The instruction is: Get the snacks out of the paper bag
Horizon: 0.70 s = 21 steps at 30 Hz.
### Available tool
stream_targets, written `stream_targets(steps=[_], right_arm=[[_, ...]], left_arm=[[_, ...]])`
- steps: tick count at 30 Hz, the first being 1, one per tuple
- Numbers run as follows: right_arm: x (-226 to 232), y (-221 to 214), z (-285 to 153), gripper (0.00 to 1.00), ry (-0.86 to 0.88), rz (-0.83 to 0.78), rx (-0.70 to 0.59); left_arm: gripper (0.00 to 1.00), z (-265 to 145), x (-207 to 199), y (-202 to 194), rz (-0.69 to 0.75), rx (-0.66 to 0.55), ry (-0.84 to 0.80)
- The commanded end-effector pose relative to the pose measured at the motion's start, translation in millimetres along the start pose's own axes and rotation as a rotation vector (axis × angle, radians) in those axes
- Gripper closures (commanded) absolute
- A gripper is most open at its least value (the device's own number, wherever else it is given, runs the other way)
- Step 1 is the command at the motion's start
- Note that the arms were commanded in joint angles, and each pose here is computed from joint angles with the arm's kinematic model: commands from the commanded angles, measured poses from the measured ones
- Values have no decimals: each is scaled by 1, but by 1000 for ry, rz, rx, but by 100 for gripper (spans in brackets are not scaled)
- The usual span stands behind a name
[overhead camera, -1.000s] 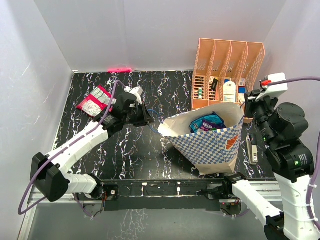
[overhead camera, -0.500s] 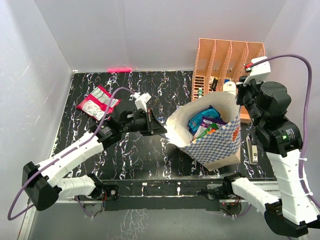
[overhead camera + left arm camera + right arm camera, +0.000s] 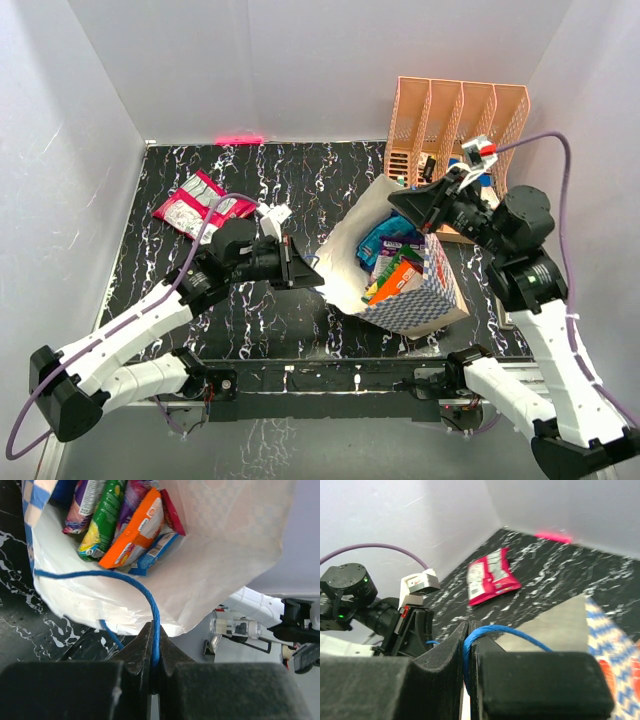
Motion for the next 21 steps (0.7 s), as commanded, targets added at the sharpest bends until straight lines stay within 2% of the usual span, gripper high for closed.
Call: stream_targets(steps=[1,5,11,17,21], right_arm=[[47,26,4,93,254,109,-89],[46,20,7,93,277,163,-88],[50,0,5,93,360,291,-74],[45,-12,4,93,324,268,-18],[43,0,7,93,288,227,-43]], left_arm=[[100,-18,-36,3,68,-32,-148],[100,-16,-42,-3,49,-20,-210],[100,-10,-35,-15,46,13,-188],[100,-6,-41,-26,67,57,-215],[100,-6,-46,-24,104,52,-206]])
Point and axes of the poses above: each gripper's point midway between its finger pads, its own z axis out along the fingers, its own x axis along the line the jaws close on, y = z × x, the point moved 1 cm from there along -z, back along the fingers, and after that the axes turned 2 degrees about z, right-handed, at the moved point
